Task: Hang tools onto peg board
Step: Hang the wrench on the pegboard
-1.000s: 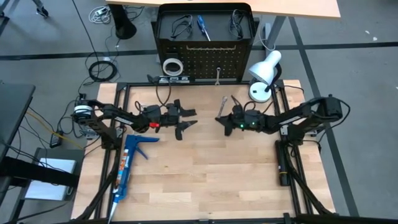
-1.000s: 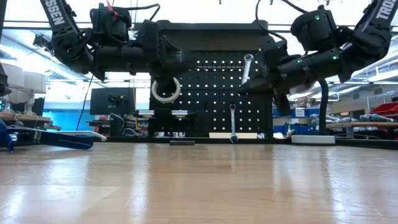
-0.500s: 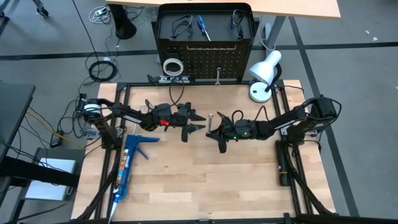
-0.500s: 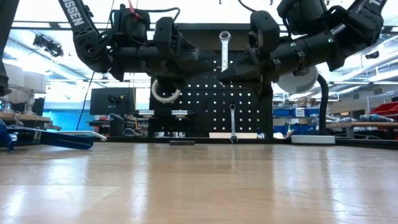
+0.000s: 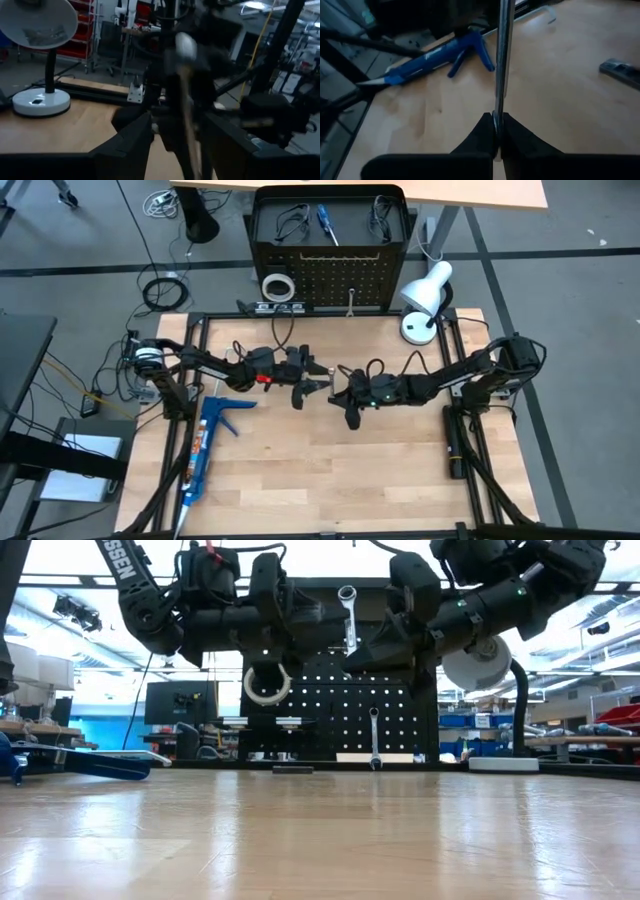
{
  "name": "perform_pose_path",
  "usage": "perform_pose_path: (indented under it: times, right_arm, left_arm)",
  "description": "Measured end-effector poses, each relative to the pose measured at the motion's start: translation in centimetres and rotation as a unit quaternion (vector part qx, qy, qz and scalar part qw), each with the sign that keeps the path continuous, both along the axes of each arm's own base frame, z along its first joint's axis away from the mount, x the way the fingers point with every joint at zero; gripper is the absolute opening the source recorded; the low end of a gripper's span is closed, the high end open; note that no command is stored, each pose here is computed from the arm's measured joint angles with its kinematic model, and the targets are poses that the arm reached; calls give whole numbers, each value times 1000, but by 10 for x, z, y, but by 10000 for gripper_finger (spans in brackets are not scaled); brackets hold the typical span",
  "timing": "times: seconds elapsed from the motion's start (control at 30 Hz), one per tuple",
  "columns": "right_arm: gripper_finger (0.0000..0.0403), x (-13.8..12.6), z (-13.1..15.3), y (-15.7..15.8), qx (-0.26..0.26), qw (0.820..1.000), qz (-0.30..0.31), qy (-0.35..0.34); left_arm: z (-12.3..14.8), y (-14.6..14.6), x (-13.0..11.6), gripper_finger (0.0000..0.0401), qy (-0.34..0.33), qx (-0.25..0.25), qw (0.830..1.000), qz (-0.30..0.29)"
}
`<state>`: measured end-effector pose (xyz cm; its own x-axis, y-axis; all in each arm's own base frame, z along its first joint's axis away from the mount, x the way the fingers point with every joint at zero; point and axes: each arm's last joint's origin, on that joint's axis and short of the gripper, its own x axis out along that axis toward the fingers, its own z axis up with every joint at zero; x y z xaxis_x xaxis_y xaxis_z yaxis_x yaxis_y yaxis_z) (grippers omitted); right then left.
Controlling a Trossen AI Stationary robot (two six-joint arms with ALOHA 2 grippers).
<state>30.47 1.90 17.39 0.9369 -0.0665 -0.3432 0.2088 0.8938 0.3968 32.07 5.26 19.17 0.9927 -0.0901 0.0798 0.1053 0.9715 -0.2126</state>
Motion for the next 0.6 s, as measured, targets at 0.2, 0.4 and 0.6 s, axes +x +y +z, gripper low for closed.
perform_pose_path:
  times: [0.2,0.4,0.6]
  right_arm:
    - [21,1,0,3,-5,1000,7,19]
    - [21,1,-1,3,-6,1000,7,22]
    - [23,1,-1,3,-9,1000,8,22]
  left_arm:
    - [8,-3,0,181,-41,0,999,13]
    - [12,-11,1,152,-62,27,997,39]
    - [12,-14,1,34,-65,55,996,26]
